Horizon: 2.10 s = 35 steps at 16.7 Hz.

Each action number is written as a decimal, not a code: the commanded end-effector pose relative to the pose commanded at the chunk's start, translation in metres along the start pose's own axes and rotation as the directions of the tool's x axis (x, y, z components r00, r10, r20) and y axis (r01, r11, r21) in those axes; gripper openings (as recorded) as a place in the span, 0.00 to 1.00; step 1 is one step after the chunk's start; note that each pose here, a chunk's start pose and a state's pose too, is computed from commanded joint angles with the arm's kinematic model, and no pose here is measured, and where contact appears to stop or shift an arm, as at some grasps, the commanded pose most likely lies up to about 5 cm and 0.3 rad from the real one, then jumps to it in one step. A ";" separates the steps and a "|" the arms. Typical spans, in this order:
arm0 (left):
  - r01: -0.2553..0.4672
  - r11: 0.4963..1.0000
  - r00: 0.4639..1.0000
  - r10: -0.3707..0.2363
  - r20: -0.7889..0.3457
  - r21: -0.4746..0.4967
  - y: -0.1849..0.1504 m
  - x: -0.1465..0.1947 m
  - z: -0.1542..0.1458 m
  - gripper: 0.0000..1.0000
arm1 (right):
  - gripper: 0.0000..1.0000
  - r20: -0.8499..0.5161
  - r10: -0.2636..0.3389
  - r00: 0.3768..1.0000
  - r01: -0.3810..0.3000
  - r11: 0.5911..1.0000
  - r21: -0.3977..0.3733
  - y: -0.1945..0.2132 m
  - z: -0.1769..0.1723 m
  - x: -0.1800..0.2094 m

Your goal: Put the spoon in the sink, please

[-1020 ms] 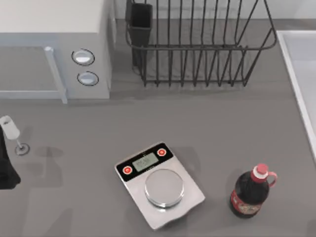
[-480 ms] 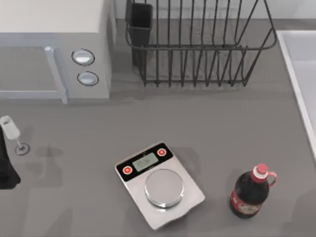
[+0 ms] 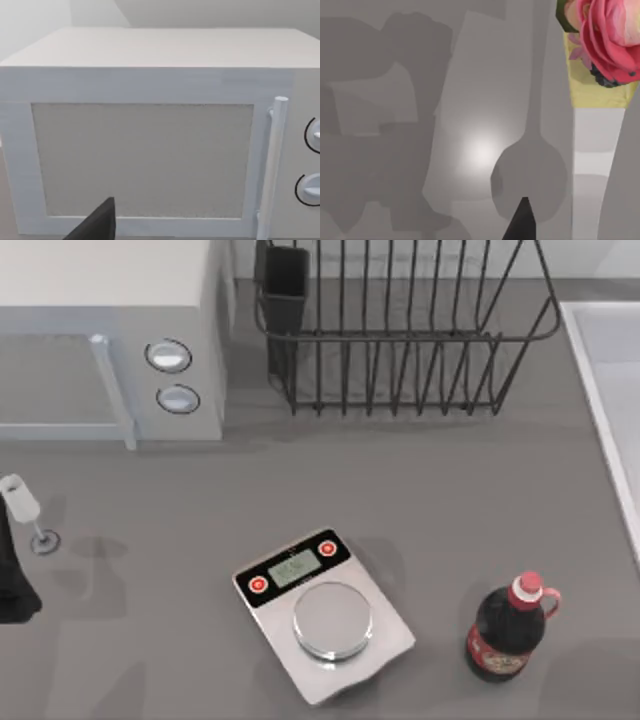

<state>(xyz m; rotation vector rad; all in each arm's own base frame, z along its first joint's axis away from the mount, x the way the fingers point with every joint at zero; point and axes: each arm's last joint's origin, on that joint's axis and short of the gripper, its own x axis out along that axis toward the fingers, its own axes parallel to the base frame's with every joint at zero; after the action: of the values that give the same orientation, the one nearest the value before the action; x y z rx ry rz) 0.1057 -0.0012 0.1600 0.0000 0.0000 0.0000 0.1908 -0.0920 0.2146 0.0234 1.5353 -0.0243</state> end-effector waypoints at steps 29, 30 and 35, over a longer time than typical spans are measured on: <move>0.000 1.000 1.000 0.000 0.000 0.000 0.000 0.000 0.000 1.00 | 0.00 -0.011 -0.001 1.000 0.001 1.000 0.000 0.031 0.307 0.023; 0.000 1.000 1.000 0.000 0.000 0.000 0.000 0.000 0.000 1.00 | 0.00 -0.009 -0.001 1.000 0.001 1.000 0.000 0.032 0.308 0.024; 0.000 1.000 1.000 0.000 0.000 0.000 0.000 0.000 0.000 1.00 | 0.00 -0.009 0.000 1.000 0.000 1.000 0.006 0.030 0.307 0.025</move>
<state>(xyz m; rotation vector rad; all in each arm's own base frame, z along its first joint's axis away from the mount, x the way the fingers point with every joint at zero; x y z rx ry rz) 0.1057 -0.0012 0.1600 0.0000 0.0000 0.0000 0.4997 -0.0717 0.2008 0.0285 1.5441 -0.0294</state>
